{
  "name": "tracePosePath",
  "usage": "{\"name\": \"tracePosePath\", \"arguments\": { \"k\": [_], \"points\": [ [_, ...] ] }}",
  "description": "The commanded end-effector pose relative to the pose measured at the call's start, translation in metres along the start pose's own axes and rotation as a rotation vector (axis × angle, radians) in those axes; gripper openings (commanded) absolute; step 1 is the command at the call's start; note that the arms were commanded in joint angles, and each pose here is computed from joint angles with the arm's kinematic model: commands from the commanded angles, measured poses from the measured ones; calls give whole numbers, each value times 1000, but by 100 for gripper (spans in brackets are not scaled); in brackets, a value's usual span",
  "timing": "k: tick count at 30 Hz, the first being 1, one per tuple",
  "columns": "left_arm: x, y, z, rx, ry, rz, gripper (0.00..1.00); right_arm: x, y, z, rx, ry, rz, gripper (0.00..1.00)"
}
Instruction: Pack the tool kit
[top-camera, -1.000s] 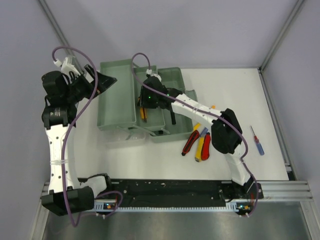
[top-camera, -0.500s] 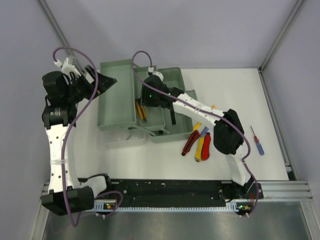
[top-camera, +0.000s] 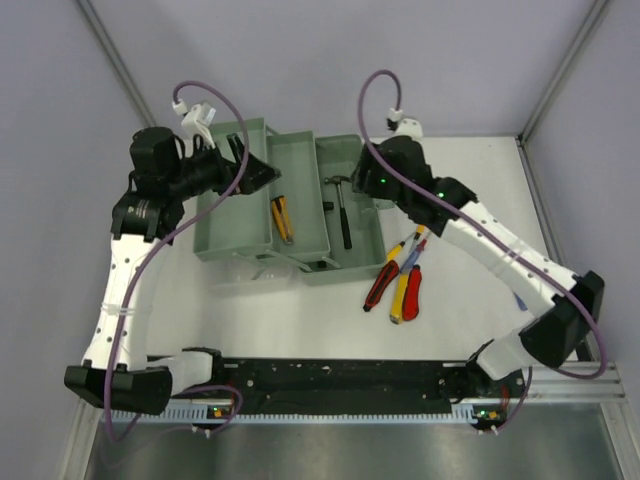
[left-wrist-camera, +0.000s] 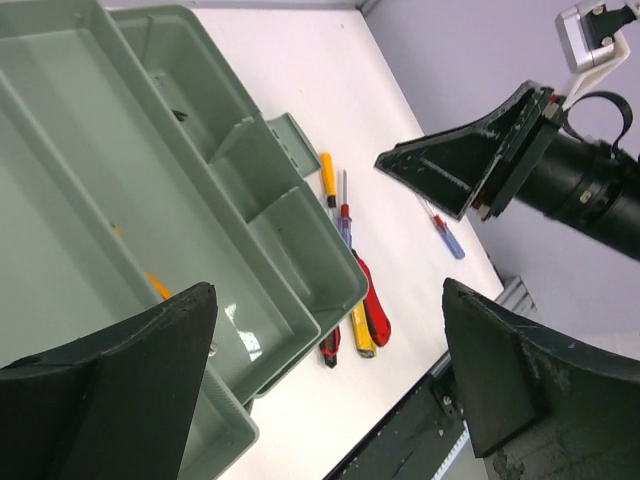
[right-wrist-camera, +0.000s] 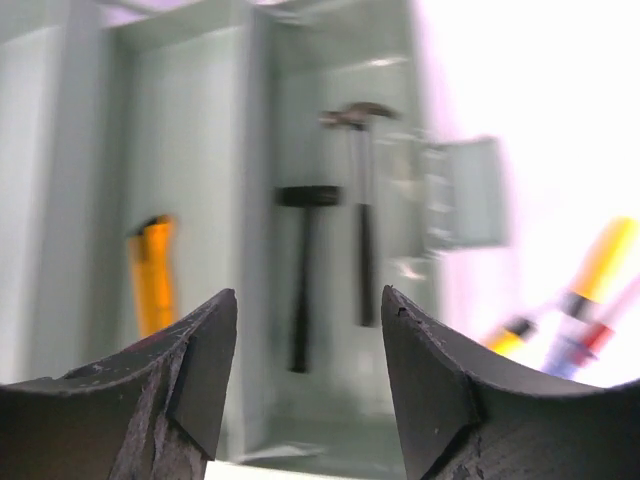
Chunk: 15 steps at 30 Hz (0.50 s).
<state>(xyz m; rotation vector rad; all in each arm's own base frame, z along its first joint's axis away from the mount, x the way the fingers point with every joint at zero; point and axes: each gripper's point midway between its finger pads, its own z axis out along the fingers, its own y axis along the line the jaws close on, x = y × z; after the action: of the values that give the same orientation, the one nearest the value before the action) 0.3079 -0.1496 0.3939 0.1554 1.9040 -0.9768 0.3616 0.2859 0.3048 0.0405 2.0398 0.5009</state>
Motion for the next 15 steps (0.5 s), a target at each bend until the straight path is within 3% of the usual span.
{"name": "tracePosePath", "arguments": {
  "k": [1,7,15],
  "points": [
    [3,-18,14,59,25,110,97,27,-96,-29,246,35,-32,61],
    [18,-35,36,130,74,166,97,114,-170,-64,389,221,22,63],
    [18,-42,50,150,70,182,97,214,-203,-72,451,469,74,66]
  ]
}}
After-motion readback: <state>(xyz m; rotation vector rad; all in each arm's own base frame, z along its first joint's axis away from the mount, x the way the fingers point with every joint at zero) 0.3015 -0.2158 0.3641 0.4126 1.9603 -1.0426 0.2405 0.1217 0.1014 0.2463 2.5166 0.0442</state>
